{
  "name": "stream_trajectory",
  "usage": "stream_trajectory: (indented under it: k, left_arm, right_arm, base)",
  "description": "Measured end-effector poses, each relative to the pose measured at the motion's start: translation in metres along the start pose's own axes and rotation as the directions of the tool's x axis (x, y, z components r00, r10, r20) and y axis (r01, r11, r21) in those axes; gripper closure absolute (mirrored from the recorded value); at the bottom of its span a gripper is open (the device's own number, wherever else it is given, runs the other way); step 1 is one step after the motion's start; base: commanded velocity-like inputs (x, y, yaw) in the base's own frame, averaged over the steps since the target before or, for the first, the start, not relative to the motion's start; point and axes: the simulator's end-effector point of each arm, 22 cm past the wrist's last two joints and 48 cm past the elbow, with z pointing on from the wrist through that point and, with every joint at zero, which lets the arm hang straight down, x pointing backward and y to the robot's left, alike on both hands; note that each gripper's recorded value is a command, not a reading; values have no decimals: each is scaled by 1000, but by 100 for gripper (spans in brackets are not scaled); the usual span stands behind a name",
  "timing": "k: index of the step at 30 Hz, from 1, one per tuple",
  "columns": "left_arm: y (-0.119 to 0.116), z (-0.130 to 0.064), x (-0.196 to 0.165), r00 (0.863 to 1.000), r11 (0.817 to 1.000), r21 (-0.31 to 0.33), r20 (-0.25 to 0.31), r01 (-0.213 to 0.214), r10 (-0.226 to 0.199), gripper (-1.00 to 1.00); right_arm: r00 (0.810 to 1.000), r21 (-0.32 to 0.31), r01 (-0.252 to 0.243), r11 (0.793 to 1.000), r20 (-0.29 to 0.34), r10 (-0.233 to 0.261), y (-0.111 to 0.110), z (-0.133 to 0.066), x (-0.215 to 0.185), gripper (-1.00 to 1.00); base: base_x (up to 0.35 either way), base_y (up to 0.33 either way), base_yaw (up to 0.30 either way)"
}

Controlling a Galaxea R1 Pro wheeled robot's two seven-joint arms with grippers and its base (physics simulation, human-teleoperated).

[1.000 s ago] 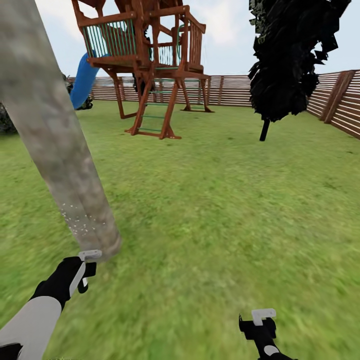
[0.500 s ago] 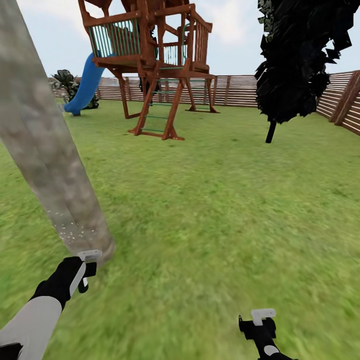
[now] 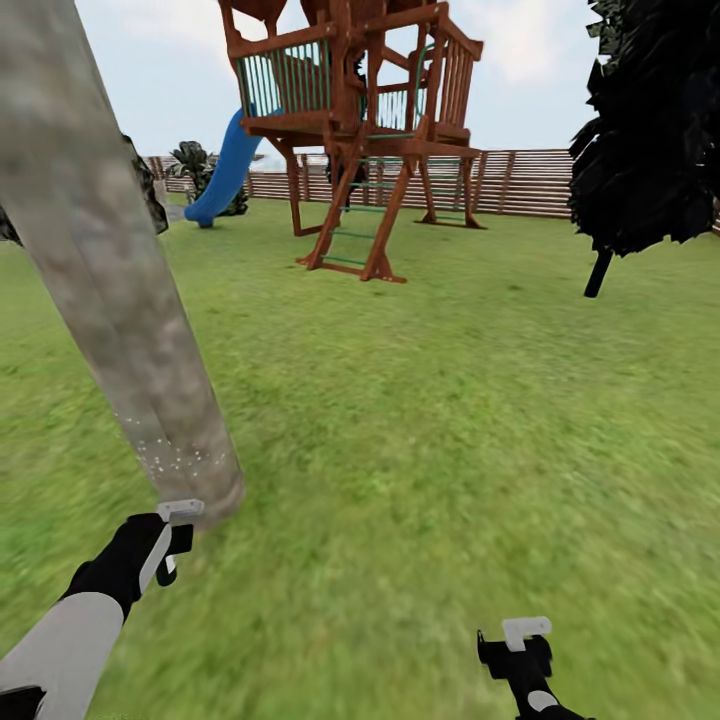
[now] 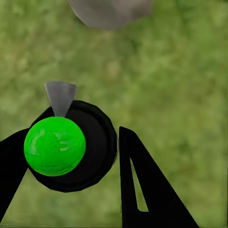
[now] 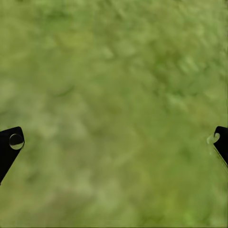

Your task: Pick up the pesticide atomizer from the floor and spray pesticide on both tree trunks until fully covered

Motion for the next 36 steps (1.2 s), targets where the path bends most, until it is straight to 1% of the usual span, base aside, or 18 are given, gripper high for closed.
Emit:
stream_trajectory:
  k: [16,25,28,32,36]
  left_arm:
    - [-1,0,0,1000,1000,1,0,1,-1,100]
    - [-2,0,1,1000,1000,2,-1,0,0,100]
    - [-2,0,1,1000,1000,2,-1,0,0,100]
    - [-3,0,1,1000,1000,6,-1,2,-2,100]
    - [-6,-4,-10,1000,1000,12,10,-5,5,100]
  right_arm:
    - [1000,-1,0,1000,0,0,1,0,0,-100]
    - [1000,-1,-1,1000,0,1,1,0,0,-100]
    - [1000,-1,0,1000,0,0,1,0,0,-100]
    - [1000,1,-1,1000,-1,1,0,0,0,-100]
    - [1000,1,0,1000,-1,0,-1,0,0,-100]
  base:
    - [185,-235,276]
    - [226,-214,45]
    - [158,-230,227]
    - [22,-68,270]
    - [1,-3,272]
